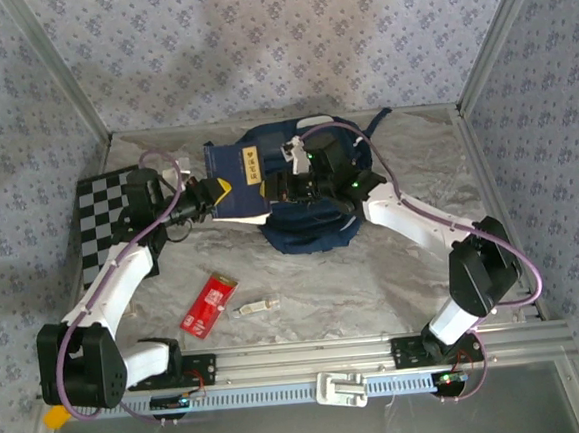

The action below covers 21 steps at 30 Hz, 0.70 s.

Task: Pack the student bag
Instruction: Pass the book.

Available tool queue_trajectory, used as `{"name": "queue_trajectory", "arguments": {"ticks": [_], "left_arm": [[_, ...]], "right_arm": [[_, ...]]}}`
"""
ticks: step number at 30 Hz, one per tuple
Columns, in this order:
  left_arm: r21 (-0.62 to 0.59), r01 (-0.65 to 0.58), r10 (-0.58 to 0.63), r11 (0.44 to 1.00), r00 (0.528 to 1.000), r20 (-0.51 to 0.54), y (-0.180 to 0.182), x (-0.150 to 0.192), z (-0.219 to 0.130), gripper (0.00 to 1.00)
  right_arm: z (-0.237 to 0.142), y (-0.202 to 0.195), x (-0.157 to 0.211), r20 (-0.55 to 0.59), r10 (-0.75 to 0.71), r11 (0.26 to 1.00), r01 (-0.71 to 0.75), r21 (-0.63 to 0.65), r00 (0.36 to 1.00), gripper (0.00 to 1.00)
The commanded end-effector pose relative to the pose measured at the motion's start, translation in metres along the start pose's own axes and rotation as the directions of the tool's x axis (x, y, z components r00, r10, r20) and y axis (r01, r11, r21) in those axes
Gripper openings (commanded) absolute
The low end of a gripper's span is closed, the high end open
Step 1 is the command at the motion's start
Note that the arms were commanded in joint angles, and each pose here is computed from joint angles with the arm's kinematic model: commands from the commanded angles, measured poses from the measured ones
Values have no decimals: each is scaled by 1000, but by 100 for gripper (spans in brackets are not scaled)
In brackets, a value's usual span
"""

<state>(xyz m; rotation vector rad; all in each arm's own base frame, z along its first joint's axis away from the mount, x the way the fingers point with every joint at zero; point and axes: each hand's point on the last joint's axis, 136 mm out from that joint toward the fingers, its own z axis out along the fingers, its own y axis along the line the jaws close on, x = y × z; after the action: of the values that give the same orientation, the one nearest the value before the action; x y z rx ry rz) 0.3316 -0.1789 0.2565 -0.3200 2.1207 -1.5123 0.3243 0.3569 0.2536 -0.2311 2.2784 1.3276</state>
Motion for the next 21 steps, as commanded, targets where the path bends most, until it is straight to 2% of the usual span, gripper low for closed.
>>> {"name": "queue_trajectory", "arguments": {"ticks": [1,3,5,8,13,16,21], "left_arm": [[120,-123,118,985,992,44,-54,-12,-5,0],[138,-135,130,981,990,46,-62,-12,-4,0],[158,-146,140,977,989,48,-69,-11,-2,0],[182,-161,155,970,987,48,-80,-8,3,0],[216,-165,163,962,986,25,-93,-2,17,0],[218,-159,160,963,987,15,-94,0,24,0],[203,-157,157,966,987,15,-89,-1,30,0]], "right_arm": [[-19,14,1,23,-30,999,30,-20,999,37],[-27,5,1,41,-1,1000,1,2,999,58],[-31,-11,9,40,51,998,-52,26,998,72],[-32,-15,10,36,107,994,-106,-15,994,82],[-34,9,4,34,107,984,-101,-150,994,88],[-42,32,-7,62,93,965,-75,-252,994,88],[-52,48,-13,72,102,944,-73,-321,992,85]]}}
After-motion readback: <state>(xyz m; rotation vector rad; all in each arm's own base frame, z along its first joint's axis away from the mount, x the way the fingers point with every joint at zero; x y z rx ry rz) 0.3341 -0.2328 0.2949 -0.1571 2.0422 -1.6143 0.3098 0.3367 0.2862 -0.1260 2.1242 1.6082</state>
